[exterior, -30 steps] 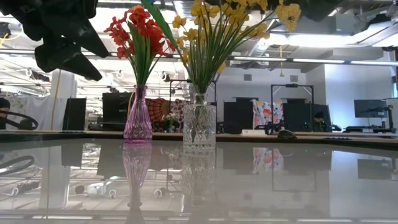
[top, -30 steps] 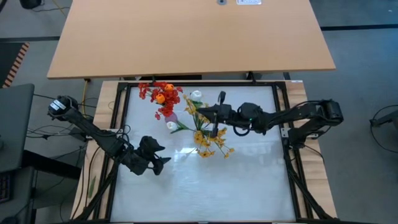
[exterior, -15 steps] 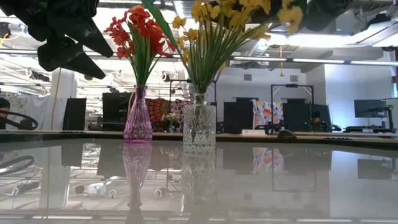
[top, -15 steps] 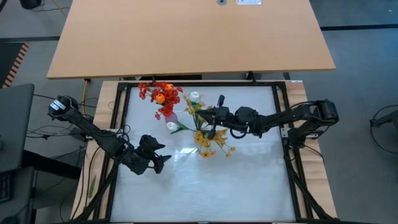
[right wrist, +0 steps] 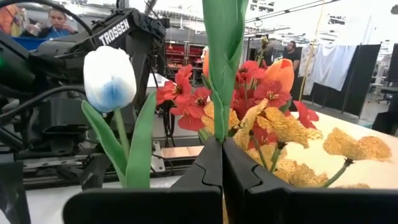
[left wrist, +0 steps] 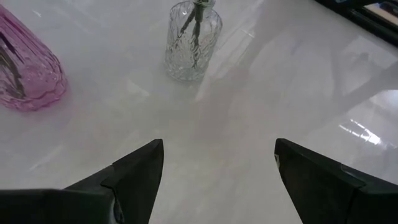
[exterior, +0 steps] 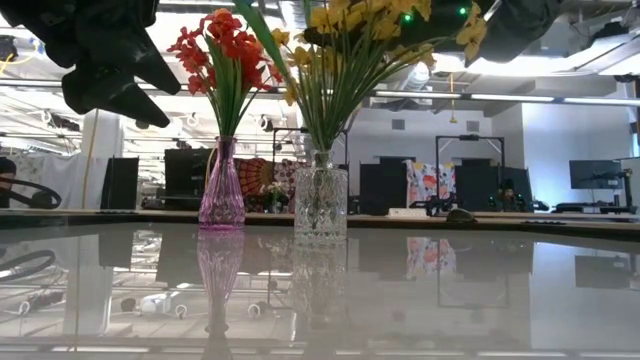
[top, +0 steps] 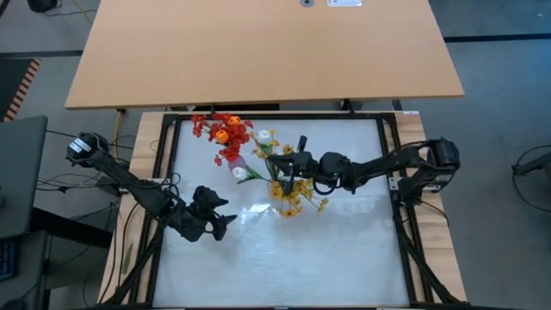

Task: Sort flowers into vase by color
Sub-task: Put the white tulip into the transparent vase

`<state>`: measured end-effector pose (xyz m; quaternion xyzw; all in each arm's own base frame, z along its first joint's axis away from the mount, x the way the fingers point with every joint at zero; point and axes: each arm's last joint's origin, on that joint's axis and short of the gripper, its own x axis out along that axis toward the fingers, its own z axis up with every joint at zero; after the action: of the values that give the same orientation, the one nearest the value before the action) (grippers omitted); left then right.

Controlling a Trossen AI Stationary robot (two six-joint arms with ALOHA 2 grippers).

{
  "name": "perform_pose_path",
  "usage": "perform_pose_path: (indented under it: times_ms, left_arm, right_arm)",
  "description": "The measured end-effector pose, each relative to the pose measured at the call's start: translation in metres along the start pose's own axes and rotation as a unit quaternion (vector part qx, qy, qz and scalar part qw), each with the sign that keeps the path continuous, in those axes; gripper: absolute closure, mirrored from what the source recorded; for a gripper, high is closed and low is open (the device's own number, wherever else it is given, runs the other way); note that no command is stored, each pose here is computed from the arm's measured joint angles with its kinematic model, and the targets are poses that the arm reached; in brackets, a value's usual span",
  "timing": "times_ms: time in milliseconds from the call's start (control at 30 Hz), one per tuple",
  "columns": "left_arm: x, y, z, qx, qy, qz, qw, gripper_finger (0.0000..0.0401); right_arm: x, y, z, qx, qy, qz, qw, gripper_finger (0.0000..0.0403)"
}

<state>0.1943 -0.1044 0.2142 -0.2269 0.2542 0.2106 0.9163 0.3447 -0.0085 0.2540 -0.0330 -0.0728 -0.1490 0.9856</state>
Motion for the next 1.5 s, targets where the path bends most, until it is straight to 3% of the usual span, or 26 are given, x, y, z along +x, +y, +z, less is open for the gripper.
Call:
perform_pose_path:
  times_ms: [533, 1000, 1267, 1500]
  left_arm:
    - [0.0, 0.005, -0.003, 0.037, 0.014, 0.021, 0.999, 0.0108]
    - [-0.001, 0.009, -0.007, 0.049, 0.046, 0.027, 0.997, 0.0108]
    - [-0.001, 0.009, -0.007, 0.05, 0.052, 0.024, 0.997, 0.0108]
    - [0.001, 0.01, -0.006, 0.069, 0.052, 0.028, 0.996, 0.0108]
  right_arm:
    - [-0.002, 0.0, -0.008, -0.02, 0.059, 0.006, 0.998, 0.0384]
    - [-0.004, -0.001, -0.005, -0.027, 0.063, 0.006, 0.998, 0.0279]
    - [-0.01, -0.01, 0.041, -0.042, 0.103, 0.007, 0.994, 0.0221]
    - [-0.015, -0.014, 0.079, -0.046, 0.19, 0.013, 0.981, 0.0193]
